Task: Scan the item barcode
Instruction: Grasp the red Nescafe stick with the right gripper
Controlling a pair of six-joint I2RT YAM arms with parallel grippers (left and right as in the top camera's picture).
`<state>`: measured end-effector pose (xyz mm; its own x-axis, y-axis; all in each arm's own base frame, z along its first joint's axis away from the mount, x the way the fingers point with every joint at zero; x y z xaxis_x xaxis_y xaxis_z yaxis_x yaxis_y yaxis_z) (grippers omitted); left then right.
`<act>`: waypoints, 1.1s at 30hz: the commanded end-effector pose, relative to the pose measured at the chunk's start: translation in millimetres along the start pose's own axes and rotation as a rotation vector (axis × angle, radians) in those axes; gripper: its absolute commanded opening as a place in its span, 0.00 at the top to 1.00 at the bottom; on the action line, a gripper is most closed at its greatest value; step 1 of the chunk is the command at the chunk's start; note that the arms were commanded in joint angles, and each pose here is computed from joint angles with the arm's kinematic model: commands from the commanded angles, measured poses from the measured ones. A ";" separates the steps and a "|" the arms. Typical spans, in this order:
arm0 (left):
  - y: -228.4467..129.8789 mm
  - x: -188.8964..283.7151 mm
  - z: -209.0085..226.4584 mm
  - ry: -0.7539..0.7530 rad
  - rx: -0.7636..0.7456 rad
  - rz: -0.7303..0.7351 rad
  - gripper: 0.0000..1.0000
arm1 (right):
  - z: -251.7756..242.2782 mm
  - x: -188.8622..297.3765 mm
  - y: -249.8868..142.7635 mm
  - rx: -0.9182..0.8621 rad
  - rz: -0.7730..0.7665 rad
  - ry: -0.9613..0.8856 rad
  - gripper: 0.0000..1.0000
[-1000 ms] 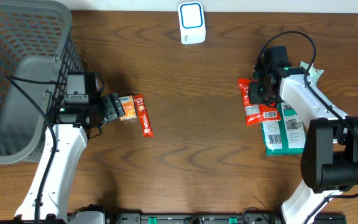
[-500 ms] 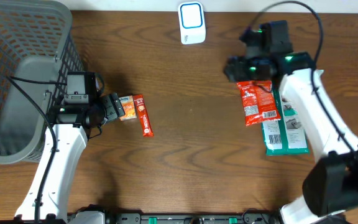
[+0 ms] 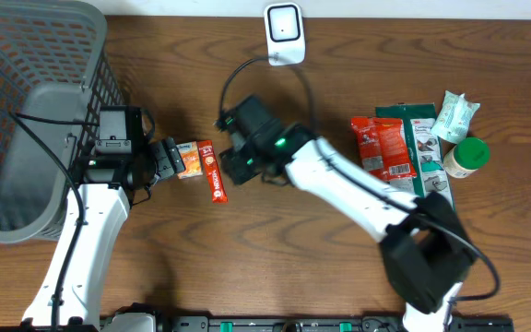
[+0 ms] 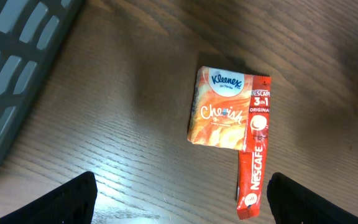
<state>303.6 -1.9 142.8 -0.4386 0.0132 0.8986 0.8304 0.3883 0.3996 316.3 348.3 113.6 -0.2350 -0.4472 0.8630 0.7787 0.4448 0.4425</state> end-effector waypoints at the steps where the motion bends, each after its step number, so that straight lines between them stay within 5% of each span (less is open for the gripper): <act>1: 4.7 1.4 1.5 0.012 0.001 -0.010 0.12 | -0.9 -23.9 -10.5 -0.050 0.015 -0.091 0.50; 33: 4.7 1.4 1.5 0.012 0.001 -0.010 0.12 | 16.8 -98.1 -43.8 -0.141 0.086 -0.080 0.67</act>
<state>303.6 -1.9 142.8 -0.4386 0.0128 0.8986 0.8303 0.3883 0.3998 300.0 386.7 33.3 -0.2211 -0.3782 0.8989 0.8582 0.3623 0.3635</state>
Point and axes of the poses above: each gripper's point midway between its finger pads, its own x axis back along the fingers, its own z axis along the line the jaws close on, y = z × x, the point moved 3 cm from there along x, back along the fingers, and after that the axes turned 1 degree about x, right-handed, at the moved point
